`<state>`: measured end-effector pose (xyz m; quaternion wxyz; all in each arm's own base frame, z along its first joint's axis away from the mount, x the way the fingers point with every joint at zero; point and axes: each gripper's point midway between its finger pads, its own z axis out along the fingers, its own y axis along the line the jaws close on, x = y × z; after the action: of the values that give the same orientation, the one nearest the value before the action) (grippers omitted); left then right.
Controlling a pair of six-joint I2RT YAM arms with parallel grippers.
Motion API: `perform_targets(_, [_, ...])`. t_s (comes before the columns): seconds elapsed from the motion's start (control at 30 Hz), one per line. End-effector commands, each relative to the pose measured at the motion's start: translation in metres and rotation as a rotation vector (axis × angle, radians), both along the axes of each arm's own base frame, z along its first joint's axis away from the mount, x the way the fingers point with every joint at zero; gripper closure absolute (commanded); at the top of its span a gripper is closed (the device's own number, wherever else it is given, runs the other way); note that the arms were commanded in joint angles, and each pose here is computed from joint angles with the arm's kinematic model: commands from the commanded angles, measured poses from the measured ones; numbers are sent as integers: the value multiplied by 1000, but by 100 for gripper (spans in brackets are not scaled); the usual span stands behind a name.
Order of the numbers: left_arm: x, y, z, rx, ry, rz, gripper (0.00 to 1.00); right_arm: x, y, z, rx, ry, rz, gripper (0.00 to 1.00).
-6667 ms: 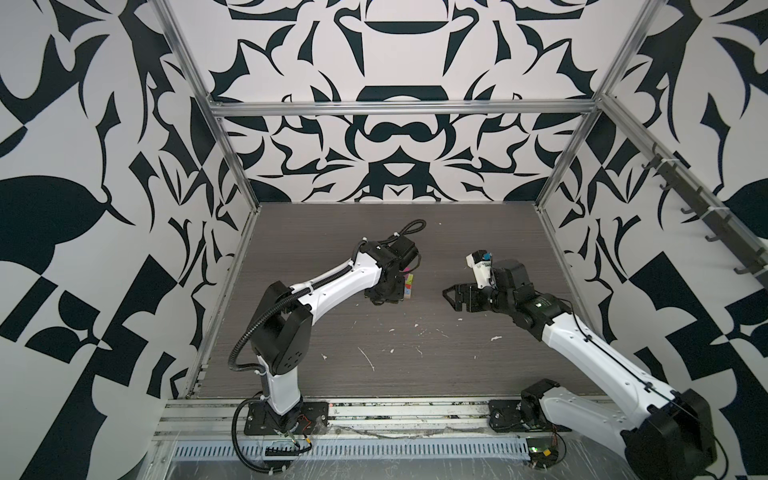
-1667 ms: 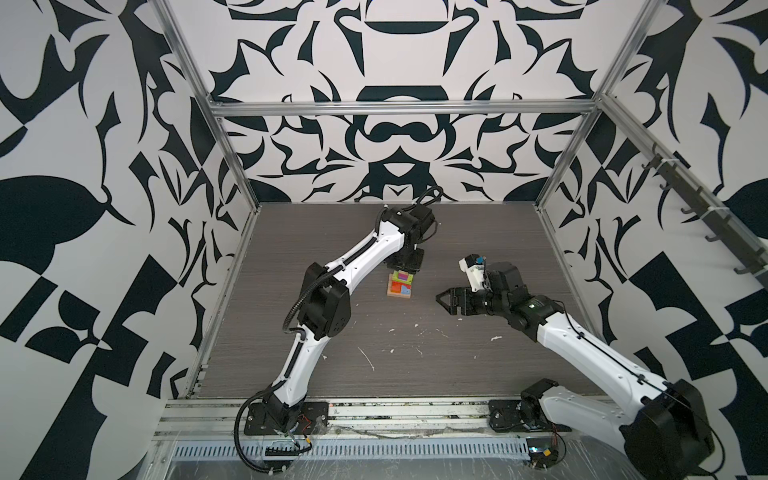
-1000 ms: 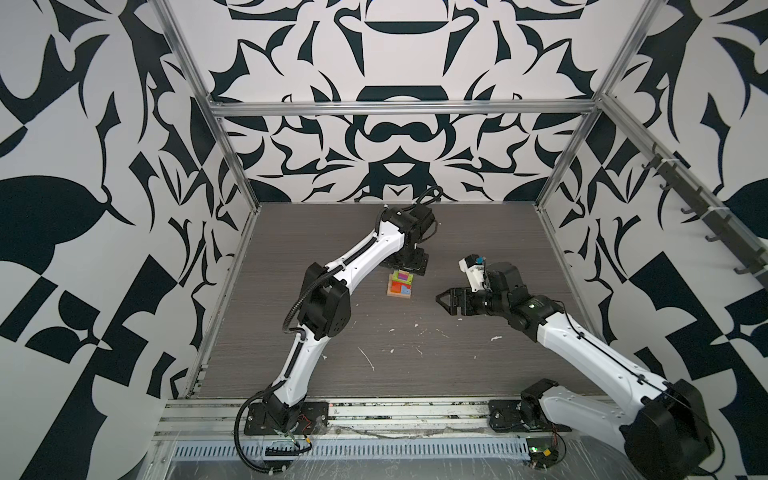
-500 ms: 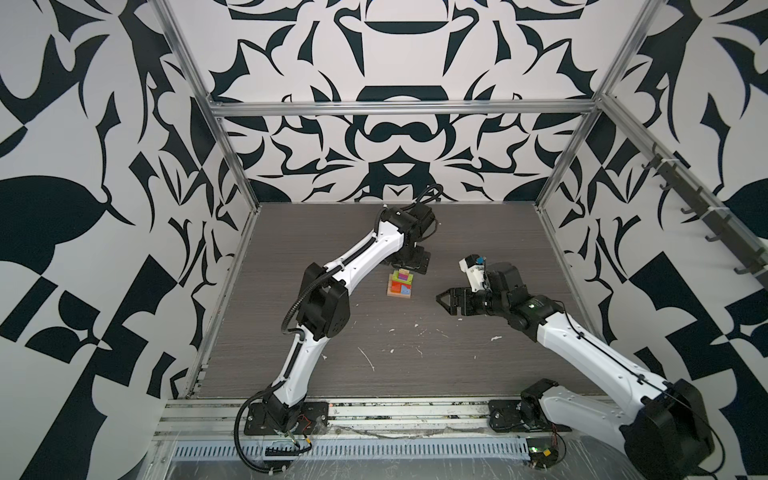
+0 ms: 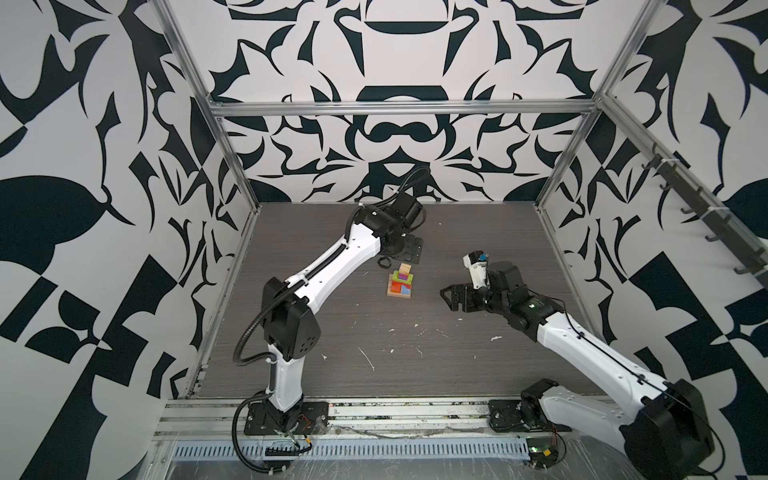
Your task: Build the wood block tower
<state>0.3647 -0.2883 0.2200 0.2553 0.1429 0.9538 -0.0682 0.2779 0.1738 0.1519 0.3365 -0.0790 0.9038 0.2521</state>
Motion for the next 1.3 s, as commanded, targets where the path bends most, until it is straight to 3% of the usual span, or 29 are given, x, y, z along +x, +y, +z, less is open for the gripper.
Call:
perform_targets(0.0, [10, 22, 23, -35, -106, 58, 0, 18, 2, 28, -25, -127, 9, 5])
perform_targets(0.23, [21, 73, 43, -155, -251, 161, 0, 29, -5, 34, -87, -203, -1, 5])
perform_targets(0.37, [28, 116, 41, -154, -327, 248, 1, 36, -15, 35, -151, -260, -22, 3])
perform_targets(0.67, [35, 215, -9, -3, -402, 389, 1, 63, -65, 32, -277, -360, -235, 2])
perform_targets(0.83, [33, 272, -39, -11, -407, 492, 1, 75, -103, 21, -383, -422, -359, 0])
perform_targets(1.03, [22, 313, -53, -26, -586, 538, 1, 82, -116, 2, -474, -462, -380, 0])
perform_targets(1.27, [11, 332, -74, -13, -669, 583, 0, 88, -135, -16, -549, -480, -468, 0])
